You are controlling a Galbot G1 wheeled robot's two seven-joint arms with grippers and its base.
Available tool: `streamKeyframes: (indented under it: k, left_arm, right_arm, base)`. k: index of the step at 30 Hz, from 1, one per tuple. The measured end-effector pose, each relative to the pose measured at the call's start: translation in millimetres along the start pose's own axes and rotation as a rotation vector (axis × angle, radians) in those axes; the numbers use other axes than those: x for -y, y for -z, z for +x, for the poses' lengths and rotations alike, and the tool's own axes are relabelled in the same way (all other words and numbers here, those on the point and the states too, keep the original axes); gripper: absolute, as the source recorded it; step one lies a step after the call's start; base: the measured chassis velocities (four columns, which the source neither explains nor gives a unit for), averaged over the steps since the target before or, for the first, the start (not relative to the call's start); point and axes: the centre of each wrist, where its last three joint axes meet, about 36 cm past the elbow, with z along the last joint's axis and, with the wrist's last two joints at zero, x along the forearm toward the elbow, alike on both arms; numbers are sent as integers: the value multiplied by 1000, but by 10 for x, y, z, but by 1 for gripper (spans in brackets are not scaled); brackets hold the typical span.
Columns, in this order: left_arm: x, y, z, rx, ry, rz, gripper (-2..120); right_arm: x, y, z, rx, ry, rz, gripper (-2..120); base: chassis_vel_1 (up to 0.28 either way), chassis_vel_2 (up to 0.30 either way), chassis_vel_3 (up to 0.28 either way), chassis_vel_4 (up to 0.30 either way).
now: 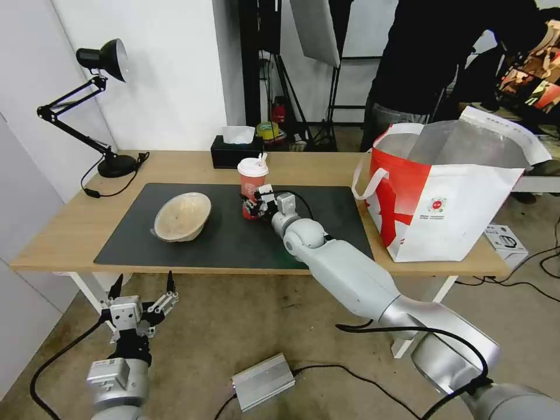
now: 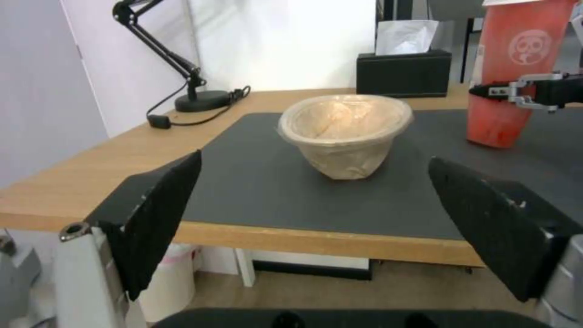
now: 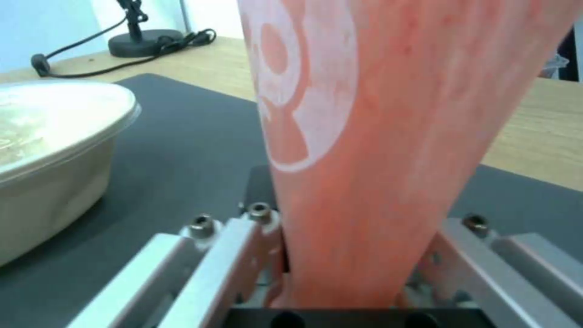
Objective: Pick up the trash from the table and place it into the takeout bag.
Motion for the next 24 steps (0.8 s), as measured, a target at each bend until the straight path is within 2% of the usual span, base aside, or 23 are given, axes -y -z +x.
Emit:
streamKeyframes:
  k: [4,14,24]
  left_arm:
    - [-1,2,-3,1,1,0,100]
    - [-14,14,0,3,1,-4,100]
    - [-16,44,14,7,-9,-10,100]
  right_arm:
    - [43,16,44,5,-3,3,7]
    - [38,118,152,25,2,11,5]
    - [45,625,404,72,35,42,5]
  base:
    - [0,0,0,0]
    - [0,0,0,0]
    - [0,0,0,0]
